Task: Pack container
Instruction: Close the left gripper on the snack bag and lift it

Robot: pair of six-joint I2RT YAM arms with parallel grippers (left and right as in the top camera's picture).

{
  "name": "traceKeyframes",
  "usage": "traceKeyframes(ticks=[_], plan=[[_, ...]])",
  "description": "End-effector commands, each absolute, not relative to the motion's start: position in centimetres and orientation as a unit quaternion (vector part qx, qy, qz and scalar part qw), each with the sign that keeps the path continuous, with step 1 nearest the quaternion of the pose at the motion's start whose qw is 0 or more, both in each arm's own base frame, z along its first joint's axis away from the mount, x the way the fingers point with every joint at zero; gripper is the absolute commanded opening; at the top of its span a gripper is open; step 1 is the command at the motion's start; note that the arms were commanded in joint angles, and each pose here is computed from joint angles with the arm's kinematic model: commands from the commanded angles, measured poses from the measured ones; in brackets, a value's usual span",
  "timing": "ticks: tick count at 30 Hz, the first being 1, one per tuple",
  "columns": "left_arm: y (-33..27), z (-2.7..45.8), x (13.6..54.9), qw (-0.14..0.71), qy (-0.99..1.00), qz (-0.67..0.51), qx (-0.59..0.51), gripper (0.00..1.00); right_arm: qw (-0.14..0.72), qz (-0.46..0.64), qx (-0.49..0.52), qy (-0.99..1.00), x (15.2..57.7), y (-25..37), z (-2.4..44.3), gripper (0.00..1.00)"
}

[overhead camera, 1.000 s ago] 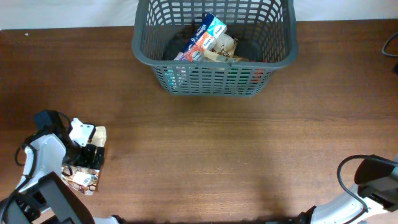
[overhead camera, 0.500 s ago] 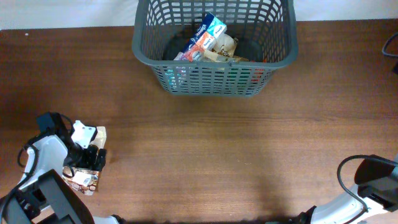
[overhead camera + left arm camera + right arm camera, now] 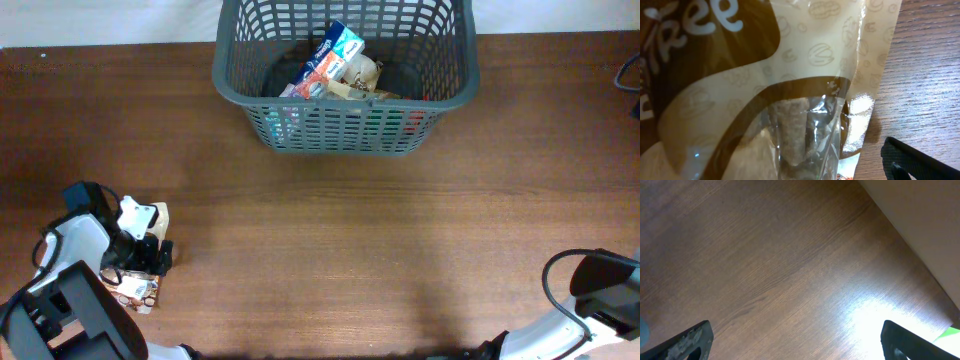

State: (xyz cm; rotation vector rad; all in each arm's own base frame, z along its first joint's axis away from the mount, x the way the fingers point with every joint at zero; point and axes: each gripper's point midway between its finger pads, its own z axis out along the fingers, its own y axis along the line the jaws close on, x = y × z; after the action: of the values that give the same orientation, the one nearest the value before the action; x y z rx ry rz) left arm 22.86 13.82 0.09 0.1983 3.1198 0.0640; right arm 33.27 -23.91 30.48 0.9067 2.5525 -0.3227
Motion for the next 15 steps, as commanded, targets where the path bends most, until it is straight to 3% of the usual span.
traceKeyframes(ticks=[1, 9, 12, 13, 15], plan=[[13.53, -0.43, 22.56, 0.003, 0.998, 0.01, 0.056, 1.0, 0.202, -0.111, 0.33, 0.915, 33.37, -23.89, 30.12, 0.99], [13.62, -0.42, 22.72, 0.006, 0.998, 0.012, 0.056, 0.97, 0.202, -0.111, 0.33, 0.915, 33.37, -23.89, 30.12, 0.99], [13.66, -0.42, 22.79, 0.008, 0.998, 0.013, 0.056, 0.58, 0.202, -0.111, 0.33, 0.915, 33.37, -23.89, 30.12, 0.99], [13.66, -0.42, 22.8, 0.008, 0.998, 0.013, 0.056, 0.51, 0.202, -0.111, 0.33, 0.915, 33.37, -23.89, 30.12, 0.99], [13.61, -0.42, 22.83, 0.009, 0.998, 0.012, 0.056, 0.48, 0.202, -0.111, 0.33, 0.915, 33.37, -23.89, 30.12, 0.99]])
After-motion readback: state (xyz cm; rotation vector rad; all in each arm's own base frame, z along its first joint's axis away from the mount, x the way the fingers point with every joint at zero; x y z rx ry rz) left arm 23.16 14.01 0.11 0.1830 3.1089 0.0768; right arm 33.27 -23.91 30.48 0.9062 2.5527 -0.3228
